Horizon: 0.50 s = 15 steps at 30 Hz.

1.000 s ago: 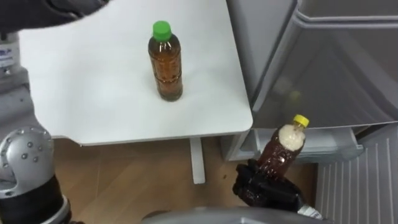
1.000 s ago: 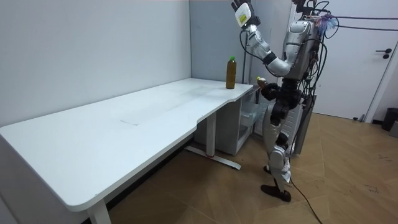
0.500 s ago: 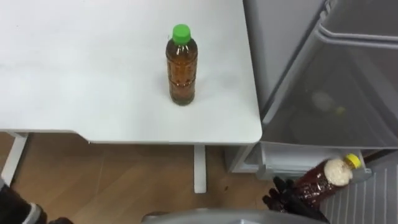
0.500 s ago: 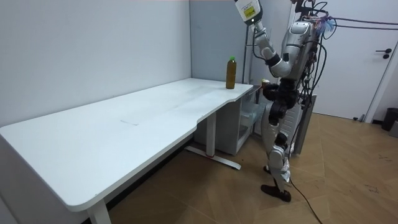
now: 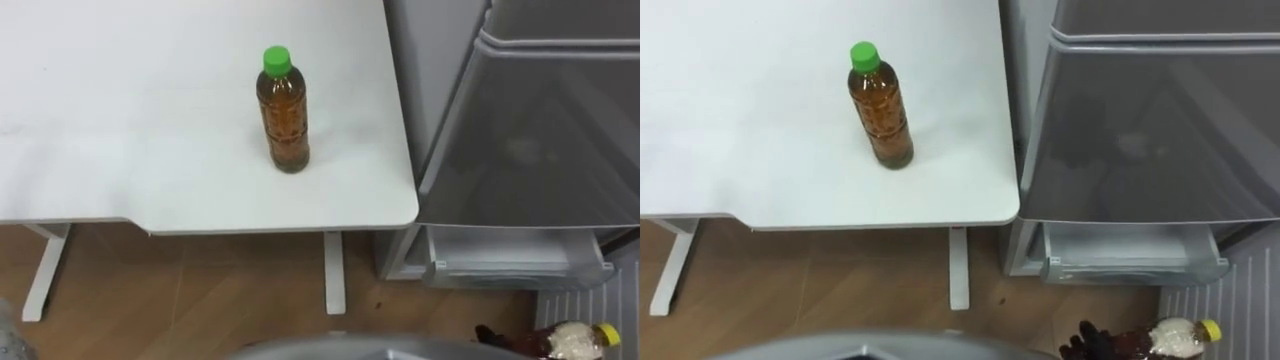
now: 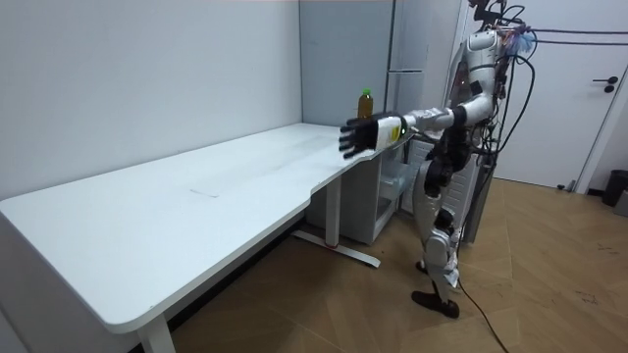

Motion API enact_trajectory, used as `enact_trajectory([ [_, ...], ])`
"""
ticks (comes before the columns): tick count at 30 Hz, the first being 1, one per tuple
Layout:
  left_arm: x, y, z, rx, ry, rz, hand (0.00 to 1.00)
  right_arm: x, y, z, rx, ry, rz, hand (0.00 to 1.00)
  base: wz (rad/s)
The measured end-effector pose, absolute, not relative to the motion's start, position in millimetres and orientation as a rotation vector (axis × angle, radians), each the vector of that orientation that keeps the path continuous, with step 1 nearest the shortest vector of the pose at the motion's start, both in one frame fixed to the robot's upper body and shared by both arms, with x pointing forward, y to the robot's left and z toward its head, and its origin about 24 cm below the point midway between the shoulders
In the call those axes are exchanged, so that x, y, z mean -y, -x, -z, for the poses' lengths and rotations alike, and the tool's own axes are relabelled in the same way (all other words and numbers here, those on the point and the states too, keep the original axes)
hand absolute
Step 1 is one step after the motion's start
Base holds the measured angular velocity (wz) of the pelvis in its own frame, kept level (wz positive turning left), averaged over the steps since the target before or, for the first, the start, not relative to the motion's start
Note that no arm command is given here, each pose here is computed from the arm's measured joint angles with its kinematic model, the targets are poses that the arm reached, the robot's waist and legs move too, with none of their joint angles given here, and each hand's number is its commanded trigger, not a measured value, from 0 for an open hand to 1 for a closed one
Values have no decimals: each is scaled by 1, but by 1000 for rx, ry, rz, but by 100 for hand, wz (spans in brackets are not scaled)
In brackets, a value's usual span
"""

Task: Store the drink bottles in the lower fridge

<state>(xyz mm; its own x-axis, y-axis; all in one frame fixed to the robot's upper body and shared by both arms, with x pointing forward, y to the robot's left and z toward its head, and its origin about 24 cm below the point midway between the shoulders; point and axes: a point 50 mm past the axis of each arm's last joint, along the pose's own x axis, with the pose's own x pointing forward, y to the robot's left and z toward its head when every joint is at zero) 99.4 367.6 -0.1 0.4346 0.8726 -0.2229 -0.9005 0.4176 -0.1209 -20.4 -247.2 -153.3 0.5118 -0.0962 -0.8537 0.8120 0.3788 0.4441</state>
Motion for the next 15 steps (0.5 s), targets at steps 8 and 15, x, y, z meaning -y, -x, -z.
enact_trajectory([
  [8, -344, -47, 81, -541, 371, -1241, 0, 262, -19, 152, -726, -1077, 771, 100, 1],
  [15, -316, 4, 126, -877, 446, -1255, 0, 274, -38, 147, -649, -1120, 791, 100, 1],
])
